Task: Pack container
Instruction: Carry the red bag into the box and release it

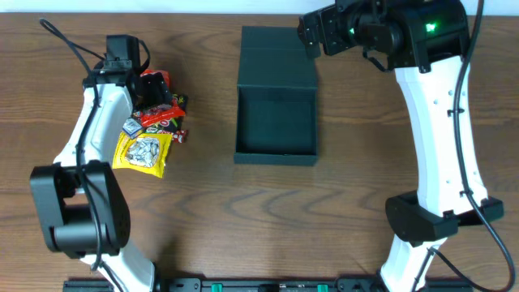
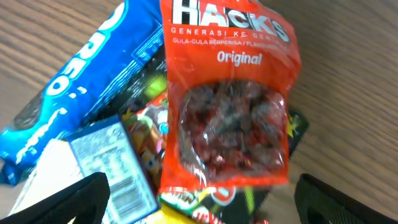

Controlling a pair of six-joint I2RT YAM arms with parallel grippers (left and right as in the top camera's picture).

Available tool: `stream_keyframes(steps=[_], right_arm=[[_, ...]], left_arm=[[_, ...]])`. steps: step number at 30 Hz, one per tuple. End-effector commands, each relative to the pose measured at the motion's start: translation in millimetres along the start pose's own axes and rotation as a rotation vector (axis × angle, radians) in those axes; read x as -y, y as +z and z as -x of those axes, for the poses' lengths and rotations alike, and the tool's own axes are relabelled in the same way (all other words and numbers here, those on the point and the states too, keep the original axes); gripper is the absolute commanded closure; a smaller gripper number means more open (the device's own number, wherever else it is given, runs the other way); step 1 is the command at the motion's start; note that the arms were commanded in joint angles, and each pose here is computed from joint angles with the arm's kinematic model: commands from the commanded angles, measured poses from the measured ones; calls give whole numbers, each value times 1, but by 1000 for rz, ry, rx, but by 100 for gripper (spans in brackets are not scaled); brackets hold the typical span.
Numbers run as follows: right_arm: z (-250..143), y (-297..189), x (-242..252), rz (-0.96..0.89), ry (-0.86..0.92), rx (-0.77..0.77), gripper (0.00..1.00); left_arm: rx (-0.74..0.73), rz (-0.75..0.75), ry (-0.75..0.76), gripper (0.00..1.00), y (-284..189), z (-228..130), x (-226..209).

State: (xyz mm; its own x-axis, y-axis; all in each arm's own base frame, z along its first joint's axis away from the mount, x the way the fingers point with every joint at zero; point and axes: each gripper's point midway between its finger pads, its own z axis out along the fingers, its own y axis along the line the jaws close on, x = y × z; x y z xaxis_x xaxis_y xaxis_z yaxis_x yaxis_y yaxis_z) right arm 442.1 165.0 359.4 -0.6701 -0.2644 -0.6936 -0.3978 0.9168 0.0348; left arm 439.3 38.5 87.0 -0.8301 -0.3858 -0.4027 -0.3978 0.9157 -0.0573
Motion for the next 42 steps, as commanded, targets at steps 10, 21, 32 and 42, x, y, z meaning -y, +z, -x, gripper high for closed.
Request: stream_keyframes(steps=[10, 21, 32, 42], right_arm=[[0, 1, 2, -3, -19, 0, 1], [-1, 1, 2, -2, -18, -3, 1], [0, 1, 2, -3, -19, 1, 1], [19, -53, 30, -124, 0, 131, 1]], left_arm=[[0, 8, -38, 4, 58, 5, 6], [21, -68, -41, 41, 74, 11, 21], [93, -97, -43, 67, 43, 38, 30], [228, -190, 49, 94, -50, 62, 72]])
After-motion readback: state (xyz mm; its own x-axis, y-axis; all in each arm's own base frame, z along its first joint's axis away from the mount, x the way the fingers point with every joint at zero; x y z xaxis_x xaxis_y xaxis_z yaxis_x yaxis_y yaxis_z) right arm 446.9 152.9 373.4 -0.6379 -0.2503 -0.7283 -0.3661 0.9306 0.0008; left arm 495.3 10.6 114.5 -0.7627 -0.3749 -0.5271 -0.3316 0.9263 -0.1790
